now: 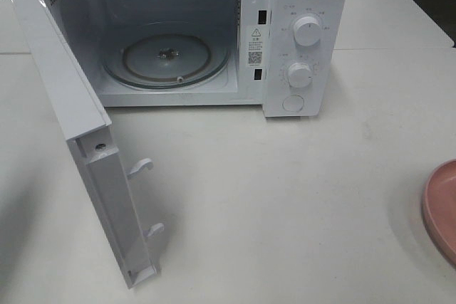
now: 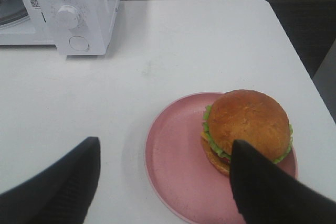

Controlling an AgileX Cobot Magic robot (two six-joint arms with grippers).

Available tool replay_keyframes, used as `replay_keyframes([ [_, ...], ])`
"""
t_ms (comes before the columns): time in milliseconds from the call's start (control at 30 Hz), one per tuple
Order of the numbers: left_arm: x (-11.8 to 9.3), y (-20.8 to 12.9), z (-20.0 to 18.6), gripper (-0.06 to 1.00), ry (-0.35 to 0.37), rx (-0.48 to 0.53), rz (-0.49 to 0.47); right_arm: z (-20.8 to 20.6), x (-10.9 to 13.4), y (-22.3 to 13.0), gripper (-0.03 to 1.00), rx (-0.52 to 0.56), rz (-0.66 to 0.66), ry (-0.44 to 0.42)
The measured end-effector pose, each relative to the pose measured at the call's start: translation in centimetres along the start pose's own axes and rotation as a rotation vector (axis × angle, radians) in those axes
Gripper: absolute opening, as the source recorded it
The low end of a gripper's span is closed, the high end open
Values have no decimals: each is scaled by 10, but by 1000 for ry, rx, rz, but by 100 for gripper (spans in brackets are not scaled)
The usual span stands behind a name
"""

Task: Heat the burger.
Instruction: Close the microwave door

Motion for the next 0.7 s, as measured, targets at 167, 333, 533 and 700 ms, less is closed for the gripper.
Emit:
replay_keyframes([
  [167, -1, -29, 18, 0, 10, -65, 17, 0, 0, 0, 68, 0, 0, 0],
  [333, -13, -47, 27, 0, -47, -152, 121, 0, 0, 0, 68, 0, 0, 0],
  [533, -31, -62, 45, 0, -148, -143, 225, 0, 0, 0, 68, 0, 0, 1],
  [700, -38, -64, 54, 0, -196, -174, 185, 0, 0, 0, 68, 0, 0, 1],
])
Point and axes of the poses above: a point on each arm's last joint axis where the gripper is mounted, z pointing out along that axis toward the gripper, x along the wrist's bending axis when the last joint is at zero, y = z × x, the point moved 4 cm from there along z, pointing out along that axis toward the gripper, and after that the axes turned 5 degrees about z, right-handed, at the moved point
